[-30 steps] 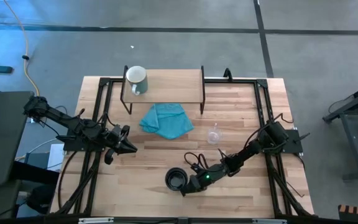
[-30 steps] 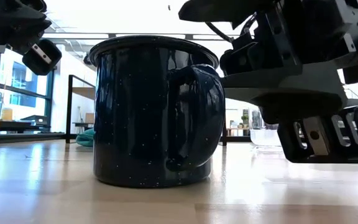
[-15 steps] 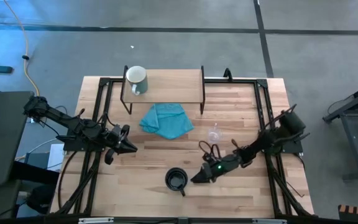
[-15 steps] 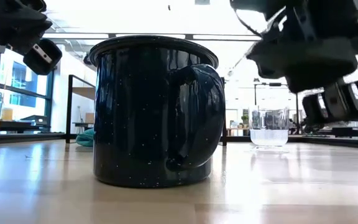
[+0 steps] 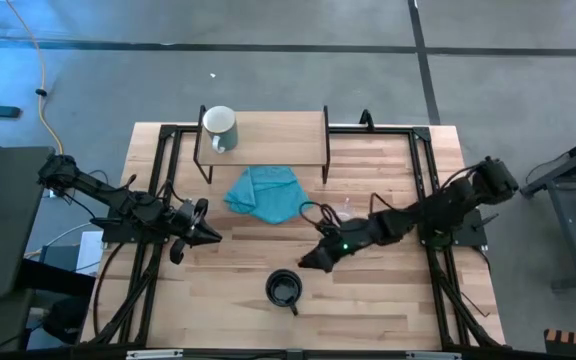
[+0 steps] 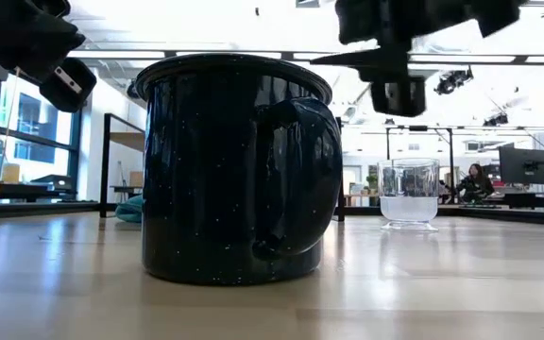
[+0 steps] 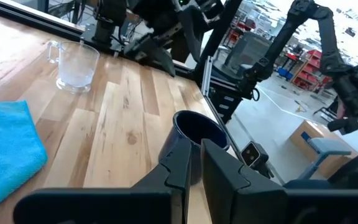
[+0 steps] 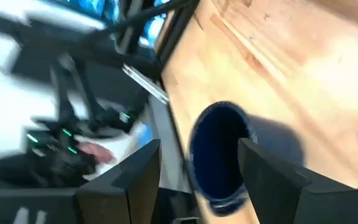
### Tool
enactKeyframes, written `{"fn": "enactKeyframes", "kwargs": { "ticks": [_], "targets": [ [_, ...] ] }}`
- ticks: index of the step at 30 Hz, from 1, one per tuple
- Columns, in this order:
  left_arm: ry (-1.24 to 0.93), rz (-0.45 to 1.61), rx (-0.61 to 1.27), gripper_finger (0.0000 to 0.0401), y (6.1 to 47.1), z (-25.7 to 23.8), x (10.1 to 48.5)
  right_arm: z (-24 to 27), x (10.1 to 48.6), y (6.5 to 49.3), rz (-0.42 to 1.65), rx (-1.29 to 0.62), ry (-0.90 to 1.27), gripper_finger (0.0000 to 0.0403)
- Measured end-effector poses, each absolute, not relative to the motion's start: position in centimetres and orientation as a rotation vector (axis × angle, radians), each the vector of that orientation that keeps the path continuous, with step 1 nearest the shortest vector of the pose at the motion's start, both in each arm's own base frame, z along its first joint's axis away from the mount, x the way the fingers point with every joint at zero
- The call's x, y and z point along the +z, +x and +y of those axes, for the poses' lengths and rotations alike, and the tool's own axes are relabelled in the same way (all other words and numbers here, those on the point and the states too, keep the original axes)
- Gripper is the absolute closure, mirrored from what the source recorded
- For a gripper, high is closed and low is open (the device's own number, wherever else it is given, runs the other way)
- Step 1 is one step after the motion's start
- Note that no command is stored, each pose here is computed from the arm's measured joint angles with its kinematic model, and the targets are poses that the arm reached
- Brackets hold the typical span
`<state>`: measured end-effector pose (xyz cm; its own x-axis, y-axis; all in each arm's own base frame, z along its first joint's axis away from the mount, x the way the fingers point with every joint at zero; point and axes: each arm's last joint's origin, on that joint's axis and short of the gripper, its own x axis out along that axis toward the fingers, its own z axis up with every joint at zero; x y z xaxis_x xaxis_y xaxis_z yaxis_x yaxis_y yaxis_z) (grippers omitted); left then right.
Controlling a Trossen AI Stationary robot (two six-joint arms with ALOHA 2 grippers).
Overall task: Stack small to large cups/mugs on shelf
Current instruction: Put the blue mug on the shelf
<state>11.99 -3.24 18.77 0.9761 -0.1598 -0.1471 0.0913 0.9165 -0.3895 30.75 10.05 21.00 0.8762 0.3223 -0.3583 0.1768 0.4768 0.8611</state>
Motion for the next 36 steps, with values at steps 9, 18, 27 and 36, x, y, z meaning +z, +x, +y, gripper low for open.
{"fn": "enactKeyframes", "kwargs": {
  "ticks": [9,18,27,36],
  "targets": [
    [-0.404,0.172,-0.111,0.0375,12.0,-3.2,18.8,8.3,22.8,32.9,0.729,0.166,0.686,0.0199],
    [-0.445,0.165,-0.081,0.0375,12.0,-3.1,18.8,8.2,23.3,35.5,0.815,0.251,0.45,0.0199],
    [-0.498,0.167,-0.078,0.0375,12.0,-3.1,18.8,8.4,22.2,38.0,0.852,0.298,0.405,0.0199],
    [-0.52,0.169,-0.08,0.0375,12.0,-3.1,18.8,9.1,21.2,40.6,0.872,0.344,0.364,0.0199]
  ]
}}
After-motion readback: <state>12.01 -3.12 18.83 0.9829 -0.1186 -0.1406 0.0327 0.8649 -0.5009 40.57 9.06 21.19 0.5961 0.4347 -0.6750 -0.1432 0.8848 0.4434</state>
